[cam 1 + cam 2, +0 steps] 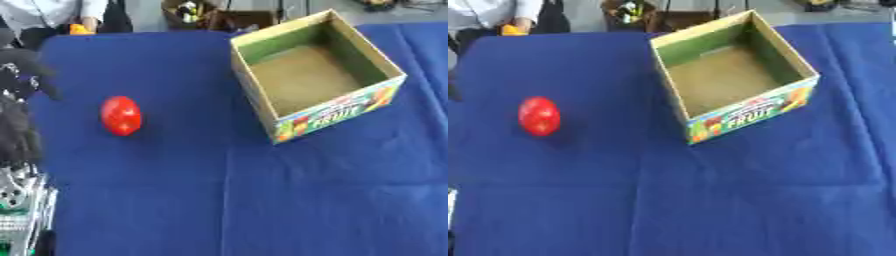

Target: Pick up objects on the table and place them in the box.

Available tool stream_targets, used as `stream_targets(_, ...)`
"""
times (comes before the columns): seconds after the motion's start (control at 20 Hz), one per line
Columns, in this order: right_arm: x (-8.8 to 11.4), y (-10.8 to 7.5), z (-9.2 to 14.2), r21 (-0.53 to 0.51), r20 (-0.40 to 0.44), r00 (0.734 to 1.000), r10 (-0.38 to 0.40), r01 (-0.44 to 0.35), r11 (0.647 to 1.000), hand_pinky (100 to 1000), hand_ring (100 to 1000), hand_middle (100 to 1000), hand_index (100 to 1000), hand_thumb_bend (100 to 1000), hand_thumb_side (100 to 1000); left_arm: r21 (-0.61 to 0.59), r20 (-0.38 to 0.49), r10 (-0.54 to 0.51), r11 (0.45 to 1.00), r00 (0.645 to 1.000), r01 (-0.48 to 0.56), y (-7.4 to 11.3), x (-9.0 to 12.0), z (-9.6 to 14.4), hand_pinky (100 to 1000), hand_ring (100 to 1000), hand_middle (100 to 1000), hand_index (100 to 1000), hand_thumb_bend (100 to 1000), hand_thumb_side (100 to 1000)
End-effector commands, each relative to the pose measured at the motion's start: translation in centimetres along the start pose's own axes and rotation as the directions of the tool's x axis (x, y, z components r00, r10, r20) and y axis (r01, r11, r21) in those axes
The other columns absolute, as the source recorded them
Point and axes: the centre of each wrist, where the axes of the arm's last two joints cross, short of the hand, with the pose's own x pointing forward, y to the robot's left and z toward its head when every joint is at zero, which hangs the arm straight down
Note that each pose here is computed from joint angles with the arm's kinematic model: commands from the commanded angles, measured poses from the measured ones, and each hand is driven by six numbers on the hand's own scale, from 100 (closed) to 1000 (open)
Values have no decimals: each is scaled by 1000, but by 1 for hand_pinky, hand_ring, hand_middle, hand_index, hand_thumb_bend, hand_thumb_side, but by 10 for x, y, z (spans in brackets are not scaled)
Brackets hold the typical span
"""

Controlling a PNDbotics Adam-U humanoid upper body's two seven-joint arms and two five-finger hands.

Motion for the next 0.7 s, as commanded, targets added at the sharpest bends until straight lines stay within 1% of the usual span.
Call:
stream_targets(0.05,6,-5,-4,-9,28,1000,9,-8,1000,670,712,502,704,120,622,-1,42,-25,1000,999,25,6,7,-9,293,492,543,798,100,972)
stream_targets(0.1,6,-5,-4,-8,27,1000,9,-8,1000,671,712,502,704,119,621,0,44,-33,999,998,33,7,8,-10,296,495,547,801,100,969)
stream_targets(0.2,6,-5,-3,-6,27,1000,10,-9,1000,671,712,502,704,122,625,-6,51,-65,998,997,66,11,9,-14,310,516,574,854,100,965)
stream_targets(0.3,6,-5,-3,-4,28,1000,11,-11,1000,671,713,501,704,123,628,-22,64,-133,991,989,134,18,11,-20,321,531,602,886,100,956)
stream_targets(0.4,6,-5,-3,-1,28,1000,13,-13,1000,671,713,501,704,124,629,-42,80,-239,969,968,243,26,15,-28,335,550,618,906,100,952)
stream_targets(0.45,6,-6,-3,1,27,1000,14,-14,1000,671,713,501,704,125,630,-53,92,-311,947,946,316,31,18,-34,351,570,636,919,100,939)
stream_targets(0.5,6,-5,-3,3,27,1000,14,-14,1000,671,713,501,704,126,630,-61,106,-384,918,917,392,34,21,-40,353,573,638,919,100,934)
stream_targets(0.55,6,-5,-3,4,27,1000,14,-14,1000,671,713,501,704,127,632,-64,116,-439,892,891,448,36,24,-44,360,583,647,924,100,925)
stream_targets(0.7,6,-5,-3,8,27,1000,16,-16,1000,671,713,501,704,128,632,-91,162,-586,792,794,604,41,33,-59,368,596,659,932,100,889)
